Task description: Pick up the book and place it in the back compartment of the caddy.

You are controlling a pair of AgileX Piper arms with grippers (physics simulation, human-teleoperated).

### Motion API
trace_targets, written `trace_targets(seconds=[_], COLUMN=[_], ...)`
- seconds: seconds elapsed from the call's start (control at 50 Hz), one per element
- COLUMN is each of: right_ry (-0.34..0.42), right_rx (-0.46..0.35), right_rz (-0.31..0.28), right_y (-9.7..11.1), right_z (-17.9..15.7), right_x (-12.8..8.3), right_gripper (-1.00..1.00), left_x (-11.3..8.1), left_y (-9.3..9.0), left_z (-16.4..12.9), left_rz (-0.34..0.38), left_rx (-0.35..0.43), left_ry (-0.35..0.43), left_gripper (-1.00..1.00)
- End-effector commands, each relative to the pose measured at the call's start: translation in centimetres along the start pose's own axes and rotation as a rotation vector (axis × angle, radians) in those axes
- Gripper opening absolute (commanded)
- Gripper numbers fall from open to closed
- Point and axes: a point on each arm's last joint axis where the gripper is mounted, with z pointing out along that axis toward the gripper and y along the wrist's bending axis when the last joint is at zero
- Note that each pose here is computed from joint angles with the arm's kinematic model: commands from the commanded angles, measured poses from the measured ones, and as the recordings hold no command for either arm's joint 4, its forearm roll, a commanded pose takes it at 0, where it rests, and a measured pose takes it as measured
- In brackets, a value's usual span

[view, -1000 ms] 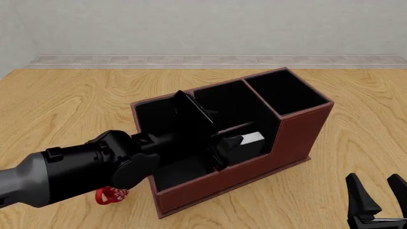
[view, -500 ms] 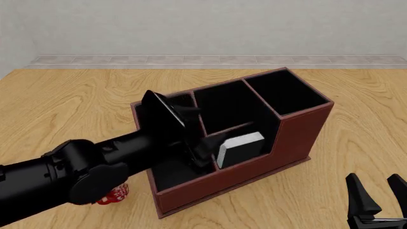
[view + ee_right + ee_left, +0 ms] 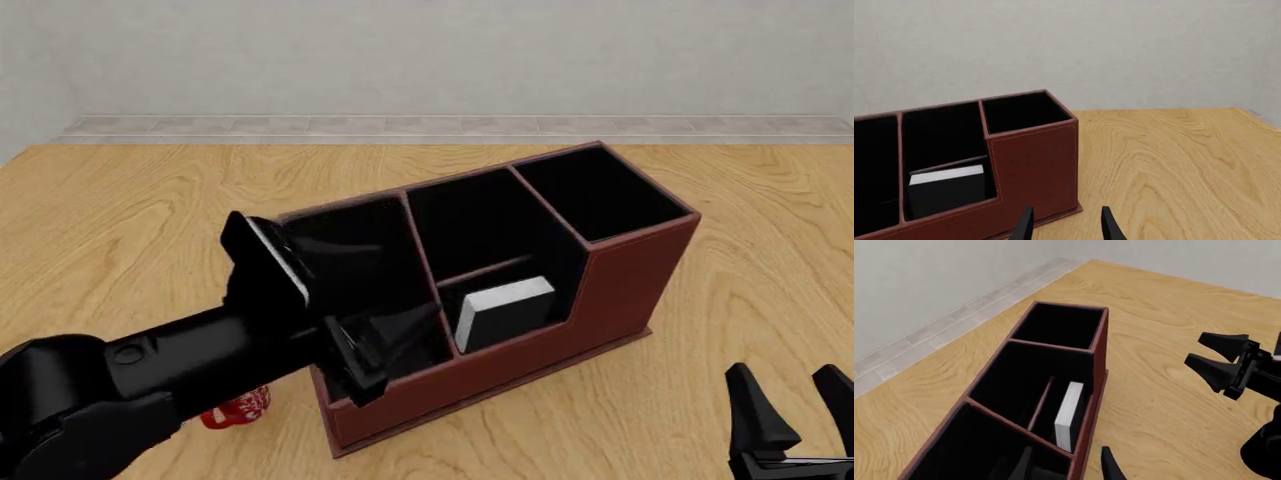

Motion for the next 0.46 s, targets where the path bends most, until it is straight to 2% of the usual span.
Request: trace_targets(seconds=[0.02,0.18,0.34,0.46], right_ry=[0.000,0.000,0.000,0.000], right_rx=[0.000,0.000,0.000,0.000], right_rz=[0.000,0.000,0.000,0.000], right_y=[0.0,0.0,0.0,0.0], right_z=[0.0,0.0,0.0,0.0], right_x=[0.0,0.0,0.0,0.0], right_gripper=[1.00,1.00,1.00,1.00], left_x=[0.5,0.7,1.1,1.4], left_y=[-0.3,-0.3,-1.4,-1.3], left_z=[-2.1,-3.0,-4.2,-5.3], left_rz=[-0.028,-0.038,-0.024,-0.048], left_rx=[0.010,0.011,0.066,0.065], left_ry=[-0.003,-0.005,0.031,0.019], left_gripper=[1.00,1.00,1.00,1.00])
